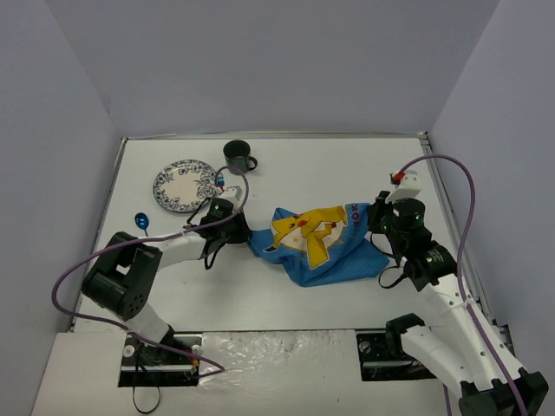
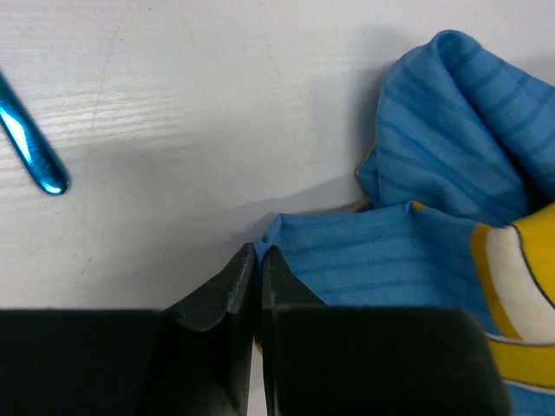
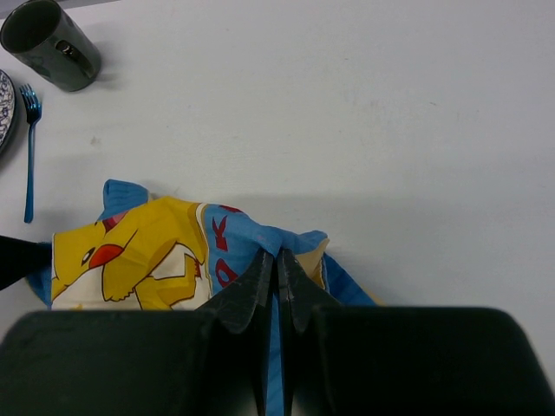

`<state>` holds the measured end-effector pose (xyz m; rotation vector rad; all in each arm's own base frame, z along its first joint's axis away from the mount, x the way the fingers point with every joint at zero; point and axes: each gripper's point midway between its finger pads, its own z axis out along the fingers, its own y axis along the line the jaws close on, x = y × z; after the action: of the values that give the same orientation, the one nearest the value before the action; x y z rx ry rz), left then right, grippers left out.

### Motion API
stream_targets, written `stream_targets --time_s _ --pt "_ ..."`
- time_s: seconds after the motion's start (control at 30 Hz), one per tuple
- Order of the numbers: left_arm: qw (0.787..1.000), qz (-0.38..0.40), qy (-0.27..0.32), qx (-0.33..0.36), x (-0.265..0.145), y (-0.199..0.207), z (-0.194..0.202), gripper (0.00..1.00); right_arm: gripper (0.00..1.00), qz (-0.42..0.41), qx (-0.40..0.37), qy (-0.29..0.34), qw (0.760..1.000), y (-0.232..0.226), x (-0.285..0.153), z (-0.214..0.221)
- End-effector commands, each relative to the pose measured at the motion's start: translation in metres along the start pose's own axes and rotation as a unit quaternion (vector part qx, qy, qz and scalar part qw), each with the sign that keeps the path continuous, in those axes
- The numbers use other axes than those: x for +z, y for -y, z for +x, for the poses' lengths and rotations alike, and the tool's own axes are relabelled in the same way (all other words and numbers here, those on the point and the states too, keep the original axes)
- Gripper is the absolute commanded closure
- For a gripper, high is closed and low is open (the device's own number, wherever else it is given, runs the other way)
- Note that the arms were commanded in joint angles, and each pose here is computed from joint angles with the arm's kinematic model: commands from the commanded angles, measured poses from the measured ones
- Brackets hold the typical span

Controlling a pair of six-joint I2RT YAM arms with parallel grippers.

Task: Set the dinner table for one person

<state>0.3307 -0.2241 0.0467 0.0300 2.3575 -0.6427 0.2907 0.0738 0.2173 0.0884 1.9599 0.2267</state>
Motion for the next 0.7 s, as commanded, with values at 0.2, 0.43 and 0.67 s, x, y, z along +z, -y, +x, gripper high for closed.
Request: stream_targets --time_s 0.2,0.43,0.67 --pt "0.975 -0.024 0.213 0.062 -0.148 0.046 -0.141 1.00 1.00 0.024 -0.003 0.121 0.992 -0.003 -0.025 -0.108" --pt "0.954 -0.036 0.283 0.089 -0.203 0.051 -0.169 1.00 1.00 0.056 0.000 0.160 0.986 0.005 -0.039 -0.142" --pt "0.932 -0.006 0.340 0.125 -0.251 0.073 -0.193 1.00 1.00 0.064 -0.002 0.214 0.975 0.007 -0.069 -0.181"
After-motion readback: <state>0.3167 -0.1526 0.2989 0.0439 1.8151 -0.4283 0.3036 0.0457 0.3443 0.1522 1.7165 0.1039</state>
